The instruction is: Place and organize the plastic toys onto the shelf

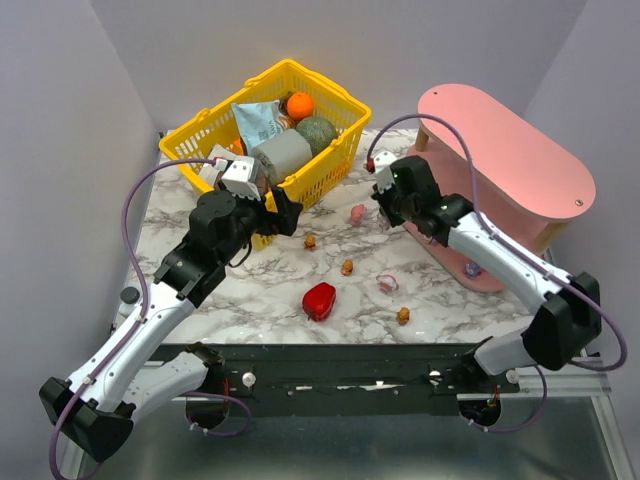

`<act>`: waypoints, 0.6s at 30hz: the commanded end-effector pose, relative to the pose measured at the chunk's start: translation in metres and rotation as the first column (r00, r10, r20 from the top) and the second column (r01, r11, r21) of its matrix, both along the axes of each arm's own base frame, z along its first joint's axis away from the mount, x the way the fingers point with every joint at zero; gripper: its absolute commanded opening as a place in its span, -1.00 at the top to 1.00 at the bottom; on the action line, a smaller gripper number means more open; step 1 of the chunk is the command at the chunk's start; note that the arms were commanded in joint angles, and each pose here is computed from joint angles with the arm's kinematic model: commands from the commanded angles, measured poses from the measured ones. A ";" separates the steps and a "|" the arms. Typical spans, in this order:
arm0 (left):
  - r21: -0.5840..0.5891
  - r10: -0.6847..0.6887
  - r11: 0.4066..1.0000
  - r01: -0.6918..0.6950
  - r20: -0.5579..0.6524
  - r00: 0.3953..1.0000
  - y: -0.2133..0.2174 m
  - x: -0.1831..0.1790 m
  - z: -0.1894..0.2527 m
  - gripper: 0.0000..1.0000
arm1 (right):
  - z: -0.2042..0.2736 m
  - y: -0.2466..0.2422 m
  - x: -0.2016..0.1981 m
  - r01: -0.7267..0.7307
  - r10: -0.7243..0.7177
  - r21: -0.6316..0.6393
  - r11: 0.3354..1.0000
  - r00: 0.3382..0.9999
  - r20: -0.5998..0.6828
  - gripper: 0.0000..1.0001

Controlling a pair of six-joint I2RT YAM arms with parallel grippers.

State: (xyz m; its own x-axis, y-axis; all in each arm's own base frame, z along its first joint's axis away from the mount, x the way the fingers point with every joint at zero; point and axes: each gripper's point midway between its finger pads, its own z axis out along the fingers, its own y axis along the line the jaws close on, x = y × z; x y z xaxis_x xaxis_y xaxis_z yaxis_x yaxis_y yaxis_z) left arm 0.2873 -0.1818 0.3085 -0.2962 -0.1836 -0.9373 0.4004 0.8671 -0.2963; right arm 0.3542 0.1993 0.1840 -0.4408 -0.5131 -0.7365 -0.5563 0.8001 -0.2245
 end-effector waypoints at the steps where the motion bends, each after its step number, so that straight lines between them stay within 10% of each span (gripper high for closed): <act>1: -0.004 0.005 1.000 -0.005 0.012 1.000 0.003 -0.001 0.003 -0.98 | 0.047 -0.037 -0.027 0.036 -0.037 -0.103 0.994 0.999 0.000 0.99; 18: -0.017 -0.045 0.999 0.045 0.003 0.999 -0.009 0.001 -0.002 -0.98 | 0.098 -0.134 -0.040 0.320 -0.311 -0.134 0.938 0.946 0.088 0.99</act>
